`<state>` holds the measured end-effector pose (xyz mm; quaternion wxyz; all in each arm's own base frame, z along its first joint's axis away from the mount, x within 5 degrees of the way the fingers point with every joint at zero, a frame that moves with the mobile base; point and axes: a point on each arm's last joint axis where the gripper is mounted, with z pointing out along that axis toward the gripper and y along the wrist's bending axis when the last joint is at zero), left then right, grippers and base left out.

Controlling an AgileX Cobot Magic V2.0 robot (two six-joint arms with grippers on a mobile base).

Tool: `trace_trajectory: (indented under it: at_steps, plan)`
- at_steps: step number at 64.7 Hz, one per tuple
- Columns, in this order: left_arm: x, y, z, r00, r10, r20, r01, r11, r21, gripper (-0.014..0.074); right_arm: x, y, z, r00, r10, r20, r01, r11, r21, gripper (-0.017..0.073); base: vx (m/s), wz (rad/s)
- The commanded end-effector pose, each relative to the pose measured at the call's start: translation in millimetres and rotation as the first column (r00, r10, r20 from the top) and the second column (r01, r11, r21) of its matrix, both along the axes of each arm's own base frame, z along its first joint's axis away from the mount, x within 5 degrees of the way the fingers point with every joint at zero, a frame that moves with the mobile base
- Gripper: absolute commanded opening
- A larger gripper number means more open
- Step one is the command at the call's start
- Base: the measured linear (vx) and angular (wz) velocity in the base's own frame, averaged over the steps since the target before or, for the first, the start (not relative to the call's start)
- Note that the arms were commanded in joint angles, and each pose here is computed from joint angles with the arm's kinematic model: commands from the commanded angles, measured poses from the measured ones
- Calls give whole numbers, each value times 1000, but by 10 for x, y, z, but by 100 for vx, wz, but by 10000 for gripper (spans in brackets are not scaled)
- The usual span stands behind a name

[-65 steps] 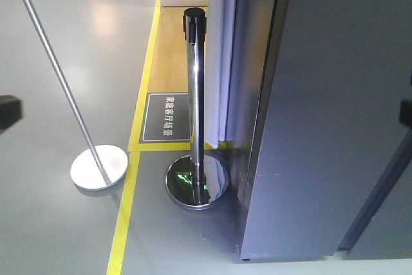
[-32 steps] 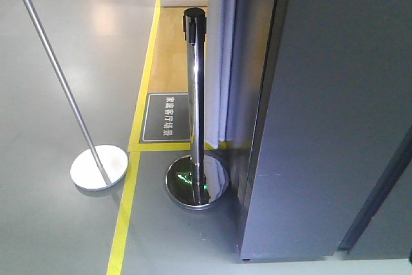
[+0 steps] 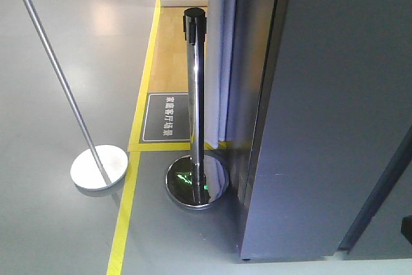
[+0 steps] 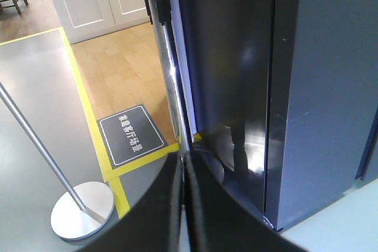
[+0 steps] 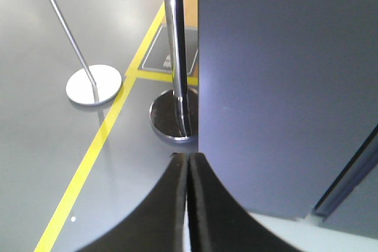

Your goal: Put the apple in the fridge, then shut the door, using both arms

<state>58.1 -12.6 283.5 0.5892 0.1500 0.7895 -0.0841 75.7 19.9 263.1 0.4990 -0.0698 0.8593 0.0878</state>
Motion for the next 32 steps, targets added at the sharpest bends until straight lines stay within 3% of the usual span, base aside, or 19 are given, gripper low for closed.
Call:
trace_trajectory:
  at_steps: [1, 17, 22, 32]
  plan:
    - [9, -24, 121, 998, -20, 64, 22, 999, -29, -5, 24, 1, 110, 998, -1, 59, 1, 1000, 5, -8, 0, 0]
    - [11, -26, 120, 998, -21, 67, 23, 999, -29, -5, 22, 1, 107, 998, 0, 55, 0, 1000, 4, -8, 0, 0]
    - [25, -31, 53, 998, -22, 62, 23, 1000, -7, -5, 22, 1, 107, 998, 0, 55, 0, 1000, 4, -8, 0, 0]
    - [10, 29, -24, 996, 58, 72, -57, 998, -11, -5, 22, 1, 107, 998, 0, 55, 0, 1000, 4, -8, 0, 0]
